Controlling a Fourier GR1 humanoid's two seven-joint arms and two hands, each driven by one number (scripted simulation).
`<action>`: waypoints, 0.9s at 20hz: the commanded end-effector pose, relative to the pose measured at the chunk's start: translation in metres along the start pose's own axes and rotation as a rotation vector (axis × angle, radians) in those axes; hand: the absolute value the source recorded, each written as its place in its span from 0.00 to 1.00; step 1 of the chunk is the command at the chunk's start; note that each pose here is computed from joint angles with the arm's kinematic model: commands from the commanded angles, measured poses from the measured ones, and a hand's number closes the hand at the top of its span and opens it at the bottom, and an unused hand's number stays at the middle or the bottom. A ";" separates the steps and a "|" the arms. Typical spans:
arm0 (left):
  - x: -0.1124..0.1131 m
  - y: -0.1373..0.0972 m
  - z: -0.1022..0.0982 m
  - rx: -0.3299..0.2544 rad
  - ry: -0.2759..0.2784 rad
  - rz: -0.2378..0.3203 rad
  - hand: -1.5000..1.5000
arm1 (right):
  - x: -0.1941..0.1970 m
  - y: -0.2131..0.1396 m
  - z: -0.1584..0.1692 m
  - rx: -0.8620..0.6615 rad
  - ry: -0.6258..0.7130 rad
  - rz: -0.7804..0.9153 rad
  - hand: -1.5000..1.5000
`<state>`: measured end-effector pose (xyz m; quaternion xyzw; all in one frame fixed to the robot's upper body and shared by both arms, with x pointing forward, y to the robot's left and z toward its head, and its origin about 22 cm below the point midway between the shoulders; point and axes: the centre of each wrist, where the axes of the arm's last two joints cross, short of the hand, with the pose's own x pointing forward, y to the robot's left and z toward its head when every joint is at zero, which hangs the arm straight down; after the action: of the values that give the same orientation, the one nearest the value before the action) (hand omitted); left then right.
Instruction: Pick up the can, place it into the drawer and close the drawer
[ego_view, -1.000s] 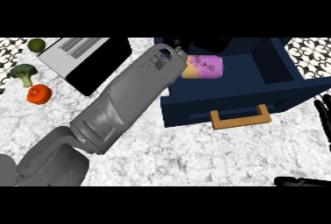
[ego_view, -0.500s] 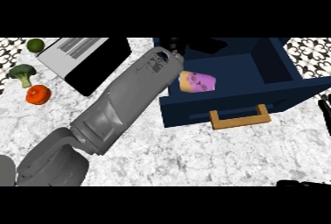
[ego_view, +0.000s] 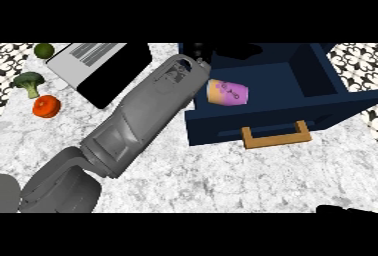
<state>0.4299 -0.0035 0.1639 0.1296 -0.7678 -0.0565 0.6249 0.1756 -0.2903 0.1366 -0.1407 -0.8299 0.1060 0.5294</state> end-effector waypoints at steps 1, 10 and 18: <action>0.004 -0.003 0.003 -0.004 0.012 0.037 0.00 | 0.018 0.004 0.001 0.045 -0.050 0.112 0.00; 0.021 -0.011 0.009 0.035 -0.027 0.092 0.00 | 0.006 0.022 -0.032 0.120 -0.113 0.418 0.00; 0.028 -0.010 0.007 0.019 -0.032 0.107 0.00 | -0.017 0.058 -0.041 0.229 -0.104 0.698 0.00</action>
<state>0.4200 -0.0203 0.1840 0.1005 -0.7854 -0.0182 0.6105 0.2175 -0.2555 0.1386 -0.3219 -0.7673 0.3267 0.4482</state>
